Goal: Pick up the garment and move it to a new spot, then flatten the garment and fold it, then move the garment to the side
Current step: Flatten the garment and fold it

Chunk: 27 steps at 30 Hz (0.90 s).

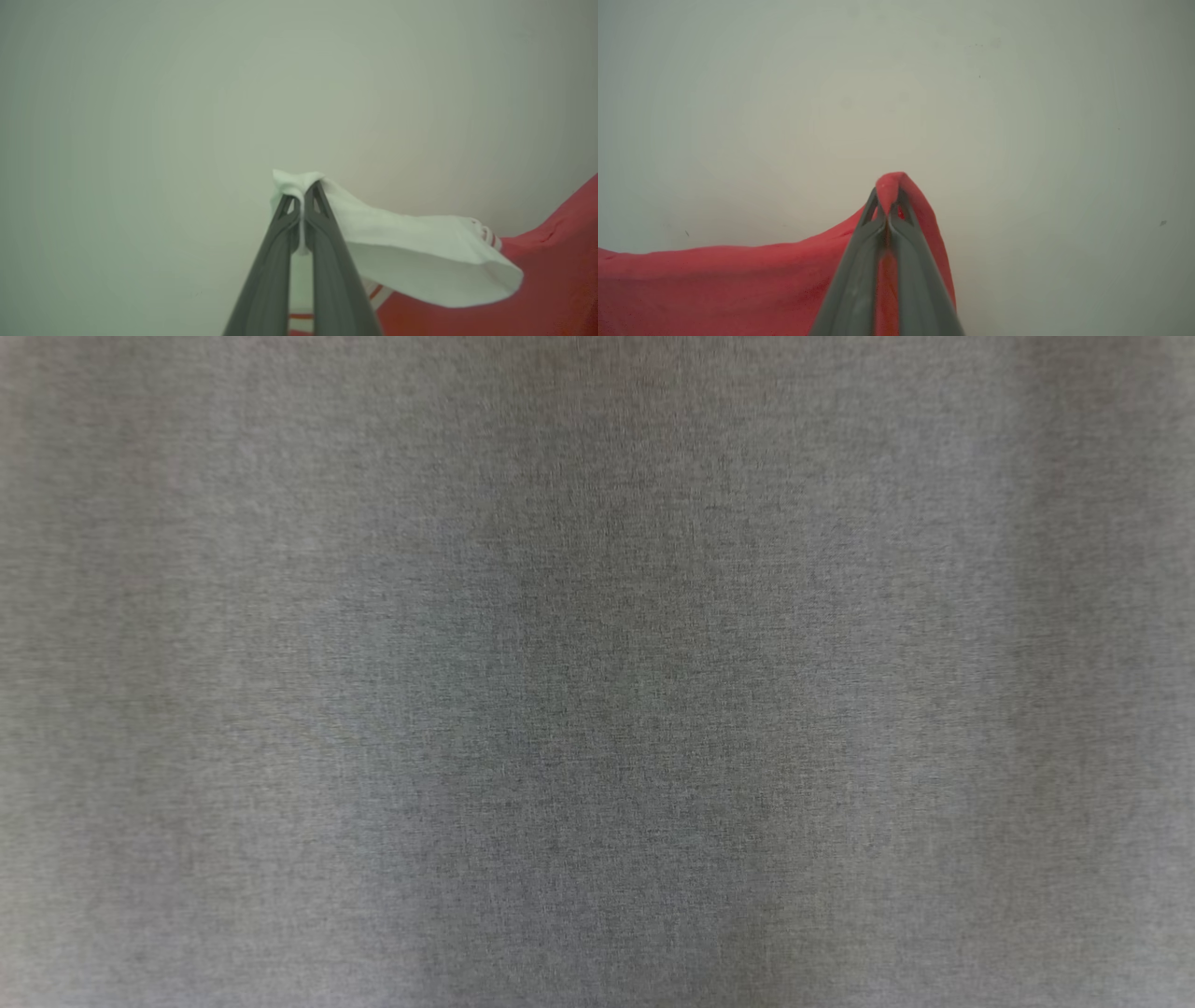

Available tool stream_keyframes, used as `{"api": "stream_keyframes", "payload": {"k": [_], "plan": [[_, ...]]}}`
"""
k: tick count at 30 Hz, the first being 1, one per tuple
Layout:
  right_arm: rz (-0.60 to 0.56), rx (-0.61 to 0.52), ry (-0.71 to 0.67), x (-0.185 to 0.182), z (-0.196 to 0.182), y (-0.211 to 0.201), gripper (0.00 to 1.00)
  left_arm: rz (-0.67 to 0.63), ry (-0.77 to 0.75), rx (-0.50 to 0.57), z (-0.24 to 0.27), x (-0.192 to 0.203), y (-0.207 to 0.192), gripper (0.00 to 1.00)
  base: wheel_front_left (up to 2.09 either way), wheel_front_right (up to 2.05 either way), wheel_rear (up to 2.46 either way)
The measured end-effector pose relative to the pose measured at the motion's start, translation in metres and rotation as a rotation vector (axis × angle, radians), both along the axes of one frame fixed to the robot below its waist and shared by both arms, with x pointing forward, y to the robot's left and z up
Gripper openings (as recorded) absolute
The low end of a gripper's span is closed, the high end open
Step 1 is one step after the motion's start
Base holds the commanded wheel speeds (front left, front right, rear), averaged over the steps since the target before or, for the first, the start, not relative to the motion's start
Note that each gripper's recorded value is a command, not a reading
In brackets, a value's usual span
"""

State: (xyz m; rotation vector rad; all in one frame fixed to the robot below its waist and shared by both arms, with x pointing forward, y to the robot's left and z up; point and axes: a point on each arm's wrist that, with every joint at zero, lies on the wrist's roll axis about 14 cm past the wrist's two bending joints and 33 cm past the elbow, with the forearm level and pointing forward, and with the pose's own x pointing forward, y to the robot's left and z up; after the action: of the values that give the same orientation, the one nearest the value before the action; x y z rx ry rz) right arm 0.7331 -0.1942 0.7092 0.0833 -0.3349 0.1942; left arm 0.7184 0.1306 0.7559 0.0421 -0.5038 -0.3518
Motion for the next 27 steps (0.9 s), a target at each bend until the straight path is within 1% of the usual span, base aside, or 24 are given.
{"api": "stream_keyframes", "payload": {"k": [2, 7, 11, 12, 15, 18, 20, 24, 27], "plan": [[0.013, -0.007, 0.023, -0.006, -0.016, 0.001, 0.0, -0.014, 0.023, 0.033, -0.018, -0.005, -0.005, 0.0, 0.0, 0.0, 0.0], [0.051, -0.001, 0.063, -0.033, -0.045, 0.0, 0.0, -0.053, 0.068, -0.024, -0.042, -0.027, -0.002, 0.0, 0.0, 0.0, 0.0], [0.084, 0.013, 0.1, -0.066, -0.068, -0.007, 0.0, -0.065, 0.102, -0.072, -0.064, -0.055, 0.001, 0.0, 0.0, 0.0, 0.0], [0.085, 0.016, 0.111, -0.076, -0.075, -0.011, 0.0, -0.067, 0.115, -0.098, -0.07, -0.063, 0.003, 0.0, 0.0, 0.0, 0.0], [0.09, 0.028, 0.15, -0.107, -0.096, -0.024, 0.0, -0.057, 0.124, -0.155, -0.082, -0.094, 0.008, 0.0, 0.0, 0.0, 0.0], [0.085, 0.048, 0.194, -0.141, -0.12, -0.036, 0.0, -0.029, 0.157, -0.172, -0.104, -0.13, 0.011, 0.0, 0.0, 0.0, 0.0], [0.091, 0.058, 0.229, -0.163, -0.136, -0.037, 0.0, -0.006, 0.203, -0.203, -0.124, -0.154, 0.014, 0.0, 0.0, 0.0, 0.0], [0.093, 0.099, 0.257, -0.2, -0.148, -0.038, 0.0, 0.027, 0.307, -0.235, -0.159, -0.2, 0.02, 0.0, 0.0, 0.0, 0.0], [0.074, 0.119, 0.296, -0.226, -0.164, -0.043, 0.0, 0.046, 0.364, -0.277, -0.175, -0.228, 0.022, 0.0, 0.0, 0.0, 0.0]]}}
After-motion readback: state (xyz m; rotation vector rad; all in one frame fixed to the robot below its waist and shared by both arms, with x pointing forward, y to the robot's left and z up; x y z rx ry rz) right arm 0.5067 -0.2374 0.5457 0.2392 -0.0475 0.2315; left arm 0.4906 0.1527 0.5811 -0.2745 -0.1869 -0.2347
